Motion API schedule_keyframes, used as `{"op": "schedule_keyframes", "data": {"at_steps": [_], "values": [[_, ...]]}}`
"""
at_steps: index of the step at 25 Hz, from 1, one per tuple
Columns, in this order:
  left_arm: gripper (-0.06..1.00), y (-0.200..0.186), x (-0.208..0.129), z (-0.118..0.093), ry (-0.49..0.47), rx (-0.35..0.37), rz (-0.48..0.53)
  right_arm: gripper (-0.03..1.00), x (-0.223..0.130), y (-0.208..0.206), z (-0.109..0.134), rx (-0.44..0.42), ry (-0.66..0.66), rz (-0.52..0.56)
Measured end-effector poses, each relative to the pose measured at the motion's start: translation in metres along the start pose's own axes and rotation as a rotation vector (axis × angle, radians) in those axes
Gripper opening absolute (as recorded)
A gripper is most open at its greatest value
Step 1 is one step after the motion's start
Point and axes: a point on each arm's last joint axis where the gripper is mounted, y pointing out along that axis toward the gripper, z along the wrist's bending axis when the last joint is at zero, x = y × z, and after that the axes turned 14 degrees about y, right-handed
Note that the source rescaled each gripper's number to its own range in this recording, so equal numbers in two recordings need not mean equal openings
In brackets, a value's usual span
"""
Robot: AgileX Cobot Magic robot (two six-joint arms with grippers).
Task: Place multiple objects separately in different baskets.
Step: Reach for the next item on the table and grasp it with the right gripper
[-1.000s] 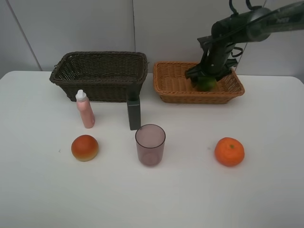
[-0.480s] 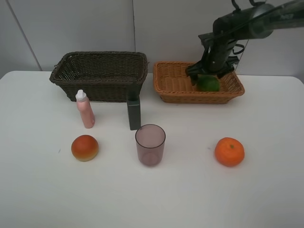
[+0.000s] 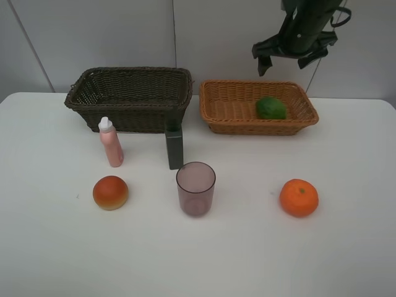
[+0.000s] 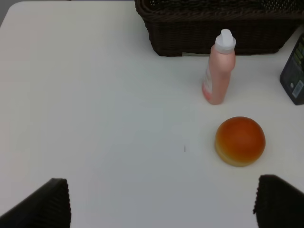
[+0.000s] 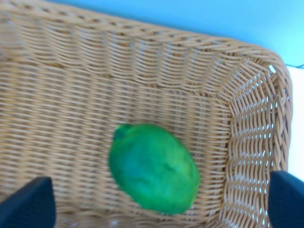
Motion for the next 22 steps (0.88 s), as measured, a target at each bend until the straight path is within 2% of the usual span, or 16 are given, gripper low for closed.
{"op": "schedule_keyframes", "data": {"at_steps": [4,12,22], "values": [[1.00,0.000,0.000,0.000,0.000,0.000,0.000,0.96,-0.015,-0.030,-0.009,0.018,0.009,-0.005],[1.00,0.000,0.000,0.000,0.000,0.000,0.000,0.96,-0.086,-0.060,-0.038,-0.011,-0.012,0.103],[1.00,0.000,0.000,0.000,0.000,0.000,0.000,0.96,-0.148,-0.106,-0.069,-0.029,-0.001,0.151]]}}
